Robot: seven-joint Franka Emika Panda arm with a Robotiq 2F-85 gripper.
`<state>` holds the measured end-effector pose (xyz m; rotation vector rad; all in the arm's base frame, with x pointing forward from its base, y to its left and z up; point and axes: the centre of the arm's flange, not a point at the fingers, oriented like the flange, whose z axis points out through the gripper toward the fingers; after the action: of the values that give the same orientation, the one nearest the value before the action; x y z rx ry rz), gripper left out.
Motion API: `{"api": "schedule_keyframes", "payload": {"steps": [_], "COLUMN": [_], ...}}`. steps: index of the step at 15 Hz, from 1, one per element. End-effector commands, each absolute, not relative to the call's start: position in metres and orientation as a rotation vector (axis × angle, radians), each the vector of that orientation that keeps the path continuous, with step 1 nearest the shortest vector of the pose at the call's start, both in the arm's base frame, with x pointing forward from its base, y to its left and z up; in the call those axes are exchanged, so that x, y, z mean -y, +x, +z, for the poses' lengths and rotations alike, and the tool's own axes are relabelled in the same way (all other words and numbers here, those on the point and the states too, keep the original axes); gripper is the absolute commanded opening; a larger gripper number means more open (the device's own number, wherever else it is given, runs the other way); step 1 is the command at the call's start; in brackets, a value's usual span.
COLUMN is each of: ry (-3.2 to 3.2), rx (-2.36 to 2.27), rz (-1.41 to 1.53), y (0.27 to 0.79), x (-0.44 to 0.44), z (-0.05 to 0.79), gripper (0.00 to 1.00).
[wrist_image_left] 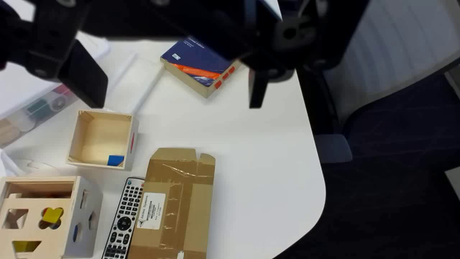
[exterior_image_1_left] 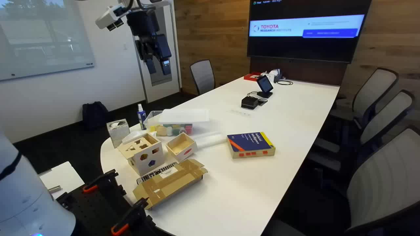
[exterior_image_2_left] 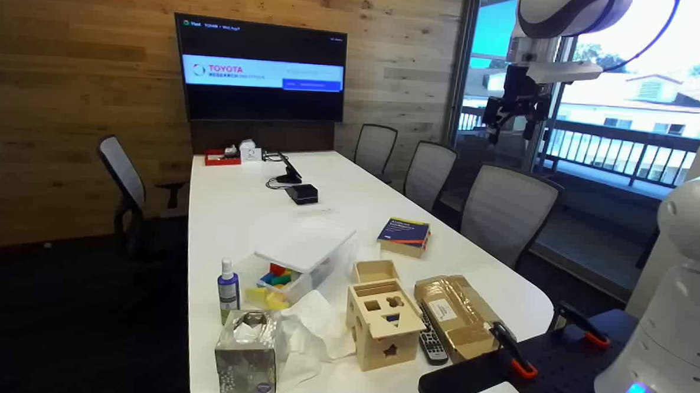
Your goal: Close the lid of the shape sorter
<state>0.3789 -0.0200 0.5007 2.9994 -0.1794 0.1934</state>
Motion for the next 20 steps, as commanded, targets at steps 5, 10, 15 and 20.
{"api": "schedule_keyframes", "payload": {"steps": [5, 10, 15, 20], "ry": [2.986, 2.999, 3.018, 3.081], "rx": [0.132, 0.032, 0.061, 0.062], "rz": [0.133, 0.093, 0.089, 0.170], "y": [0.380, 0.367, 0.353, 0.343], "x": [0.002, -0.071, -0.155, -0.179], "z": [0.489, 0.446, 0.384, 0.313], "gripper": [1.00, 1.00, 1.00, 1.00]}}
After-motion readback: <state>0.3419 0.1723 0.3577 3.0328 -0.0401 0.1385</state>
